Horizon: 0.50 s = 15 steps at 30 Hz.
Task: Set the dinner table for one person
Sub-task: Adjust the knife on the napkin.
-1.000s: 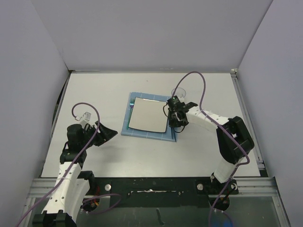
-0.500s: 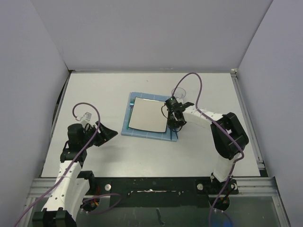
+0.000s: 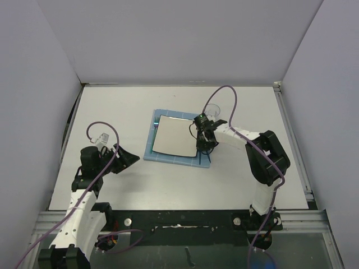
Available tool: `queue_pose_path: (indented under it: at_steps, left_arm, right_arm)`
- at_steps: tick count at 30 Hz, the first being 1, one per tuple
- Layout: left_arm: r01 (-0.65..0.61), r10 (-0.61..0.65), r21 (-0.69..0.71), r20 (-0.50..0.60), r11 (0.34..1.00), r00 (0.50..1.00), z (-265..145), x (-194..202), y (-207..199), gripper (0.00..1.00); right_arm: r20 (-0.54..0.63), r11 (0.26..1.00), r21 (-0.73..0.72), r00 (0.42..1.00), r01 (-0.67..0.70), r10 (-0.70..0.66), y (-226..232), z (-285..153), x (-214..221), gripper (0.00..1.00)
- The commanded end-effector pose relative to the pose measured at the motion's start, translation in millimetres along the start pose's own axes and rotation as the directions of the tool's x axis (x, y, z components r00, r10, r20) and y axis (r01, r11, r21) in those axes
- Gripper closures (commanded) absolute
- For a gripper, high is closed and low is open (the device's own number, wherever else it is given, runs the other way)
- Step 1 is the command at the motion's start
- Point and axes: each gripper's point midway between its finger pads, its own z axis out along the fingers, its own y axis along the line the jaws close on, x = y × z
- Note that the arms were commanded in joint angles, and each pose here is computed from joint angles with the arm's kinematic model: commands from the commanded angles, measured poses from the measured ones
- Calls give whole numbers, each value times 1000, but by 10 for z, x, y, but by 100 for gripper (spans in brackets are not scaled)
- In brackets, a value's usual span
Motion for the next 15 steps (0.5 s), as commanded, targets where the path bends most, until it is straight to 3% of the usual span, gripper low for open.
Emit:
queue_pose_path:
  at_steps: [1,5,15]
  left_arm:
    - [-53,51,40,31,998,998,-22,-136,-143,41]
    - [-49,48,37,29,998,998,-21,-125,-133,41]
    - [-51,49,42,39,998,998,-54,-131,-161,41]
  right_arm:
    - [56,1000,-28,998,-11,13,120,-62,-162,89]
    - [70,999,-31,997,-8,10,111,-143,-184,83]
    - [143,998,-61,990,-3,12,138,-581,-328,83]
